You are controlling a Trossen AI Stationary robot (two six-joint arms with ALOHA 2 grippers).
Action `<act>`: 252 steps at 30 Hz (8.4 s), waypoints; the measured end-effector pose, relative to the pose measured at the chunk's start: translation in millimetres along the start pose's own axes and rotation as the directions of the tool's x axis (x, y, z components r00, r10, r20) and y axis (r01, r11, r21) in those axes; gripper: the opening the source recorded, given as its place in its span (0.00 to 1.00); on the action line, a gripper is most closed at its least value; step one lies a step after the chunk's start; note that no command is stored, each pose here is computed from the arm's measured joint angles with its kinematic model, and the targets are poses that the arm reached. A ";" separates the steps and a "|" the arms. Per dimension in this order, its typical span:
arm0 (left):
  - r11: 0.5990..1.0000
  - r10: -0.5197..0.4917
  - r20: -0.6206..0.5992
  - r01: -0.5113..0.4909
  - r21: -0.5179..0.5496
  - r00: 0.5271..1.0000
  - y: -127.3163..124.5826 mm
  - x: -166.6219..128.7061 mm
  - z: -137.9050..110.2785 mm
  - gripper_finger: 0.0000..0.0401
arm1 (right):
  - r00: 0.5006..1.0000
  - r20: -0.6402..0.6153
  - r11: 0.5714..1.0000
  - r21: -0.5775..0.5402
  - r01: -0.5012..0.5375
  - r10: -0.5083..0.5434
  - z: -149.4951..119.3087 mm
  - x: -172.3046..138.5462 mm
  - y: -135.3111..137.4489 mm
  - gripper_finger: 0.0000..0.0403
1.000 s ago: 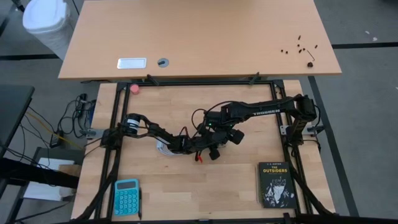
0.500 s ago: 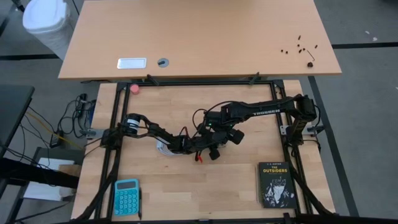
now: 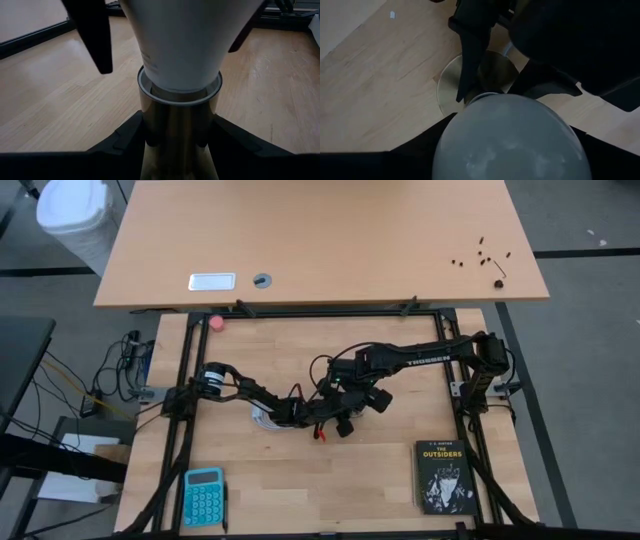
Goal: Screw lightbulb
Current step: Insert the white lightbulb into the silver lamp
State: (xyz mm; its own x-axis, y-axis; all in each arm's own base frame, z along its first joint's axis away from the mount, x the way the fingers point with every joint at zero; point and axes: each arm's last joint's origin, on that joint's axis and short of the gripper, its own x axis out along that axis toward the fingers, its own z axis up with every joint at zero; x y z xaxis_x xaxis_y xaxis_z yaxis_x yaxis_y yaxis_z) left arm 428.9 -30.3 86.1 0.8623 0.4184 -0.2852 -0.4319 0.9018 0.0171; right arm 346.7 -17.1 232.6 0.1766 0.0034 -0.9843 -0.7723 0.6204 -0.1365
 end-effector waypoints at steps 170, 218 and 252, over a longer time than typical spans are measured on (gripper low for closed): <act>1.000 -0.007 -0.009 0.008 0.017 1.000 -0.1 0.0 -0.9 0.46 | 0.987 -0.160 0.883 0.464 0.064 0.012 5.4 -11.2 13.5 0.94; 1.000 -0.004 -0.003 0.004 0.027 1.000 0.3 0.2 -0.4 0.46 | 0.996 -0.072 0.993 -0.115 0.036 -0.045 20.6 -13.1 15.4 0.79; 1.000 -0.004 -0.002 0.004 0.027 1.000 0.6 0.4 -0.3 0.46 | 0.999 -0.026 0.994 -0.105 0.019 -0.022 15.1 -3.1 11.7 0.76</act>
State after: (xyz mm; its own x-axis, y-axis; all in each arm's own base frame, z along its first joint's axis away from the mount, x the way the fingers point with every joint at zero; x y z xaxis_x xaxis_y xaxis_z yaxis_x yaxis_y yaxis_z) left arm 428.9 -29.7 85.8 0.8634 0.4145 -0.2874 -0.4212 0.9060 0.0414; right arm 346.3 2.0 235.7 0.1774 -0.0307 -0.9837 -0.8285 0.5348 -0.1661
